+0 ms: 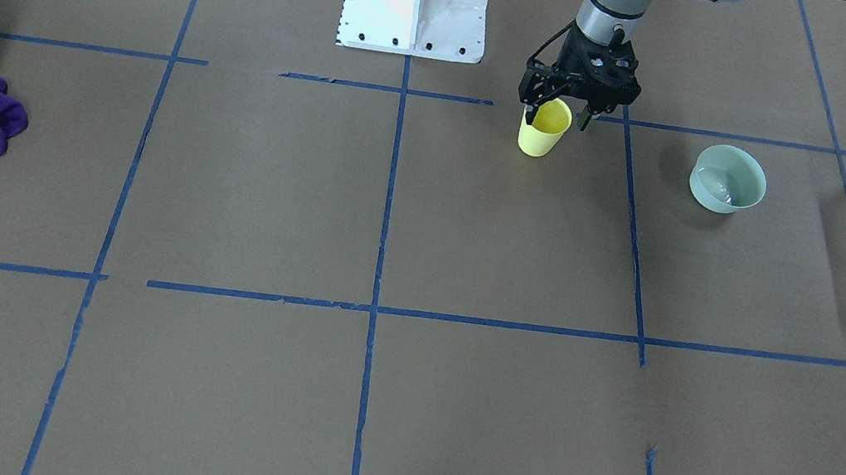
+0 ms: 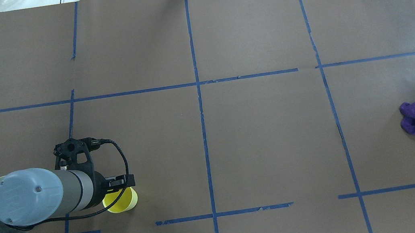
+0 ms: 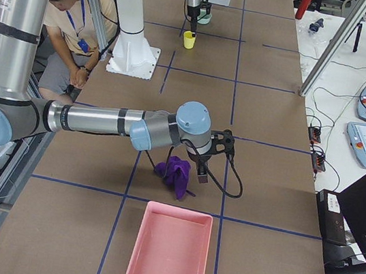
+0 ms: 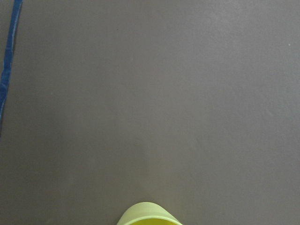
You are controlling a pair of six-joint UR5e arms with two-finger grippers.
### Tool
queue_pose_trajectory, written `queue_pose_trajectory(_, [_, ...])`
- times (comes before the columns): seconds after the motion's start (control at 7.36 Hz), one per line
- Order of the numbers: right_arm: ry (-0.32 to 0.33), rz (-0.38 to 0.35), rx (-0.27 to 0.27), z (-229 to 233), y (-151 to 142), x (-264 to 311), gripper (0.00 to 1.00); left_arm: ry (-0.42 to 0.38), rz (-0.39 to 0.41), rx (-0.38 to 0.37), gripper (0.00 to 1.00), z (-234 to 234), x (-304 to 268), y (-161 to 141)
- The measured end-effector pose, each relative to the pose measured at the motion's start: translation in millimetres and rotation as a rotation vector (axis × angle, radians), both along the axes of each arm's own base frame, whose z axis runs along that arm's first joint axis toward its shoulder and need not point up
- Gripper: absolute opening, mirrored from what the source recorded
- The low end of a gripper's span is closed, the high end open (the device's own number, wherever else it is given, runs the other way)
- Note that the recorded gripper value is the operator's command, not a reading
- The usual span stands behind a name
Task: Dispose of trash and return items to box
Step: 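Reach the left gripper down over the yellow cup and close on it, then lift the yellow cup with the left gripper and carry it toward the clear box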
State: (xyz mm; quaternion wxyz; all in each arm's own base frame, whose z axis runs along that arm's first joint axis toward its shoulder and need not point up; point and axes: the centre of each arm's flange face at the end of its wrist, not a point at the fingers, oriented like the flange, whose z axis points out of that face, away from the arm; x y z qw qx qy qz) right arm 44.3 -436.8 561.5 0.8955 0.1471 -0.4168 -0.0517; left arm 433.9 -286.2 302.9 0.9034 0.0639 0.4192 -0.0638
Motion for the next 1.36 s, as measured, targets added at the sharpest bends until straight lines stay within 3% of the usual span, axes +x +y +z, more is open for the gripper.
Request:
queue_pose_trajectory(0.27, [0.0, 0.0, -0.002, 1.0, 0.3, 0.0, 1.0, 0.005, 0.021, 0.001, 0.73, 8.1, 2.5, 10.5])
queue_pose_trajectory(0.41, [0.0, 0.0, -0.003, 1.5, 0.6, 0.0, 1.0, 0.011, 0.029, 0.004, 0.53, 19.3, 1.7, 15.3])
queue_pose_trajectory(0.54, [0.0, 0.0, -0.004, 1.9, 1.0, 0.0, 1.0, 0.018, 0.032, 0.006, 0.12, 30.7, 0.4, 17.9])
queue_pose_trajectory(0.68, [0.0, 0.0, -0.004, 2.2, 1.5, 0.0, 1.0, 0.023, 0.032, 0.006, 0.0, 37.7, 1.0, 19.2])
queue_pose_trajectory(1.09, [0.0, -0.001, -0.007, 4.0, 2.4, 0.0, 1.0, 0.037, 0.03, 0.012, 0.0, 35.9, 0.7, 19.5])
queue_pose_trajectory(1.36, [0.0, -0.001, -0.009, 4.8, 2.9, 0.2, 1.0, 0.061, 0.028, 0.054, 0.0, 19.0, -18.8, 8.8])
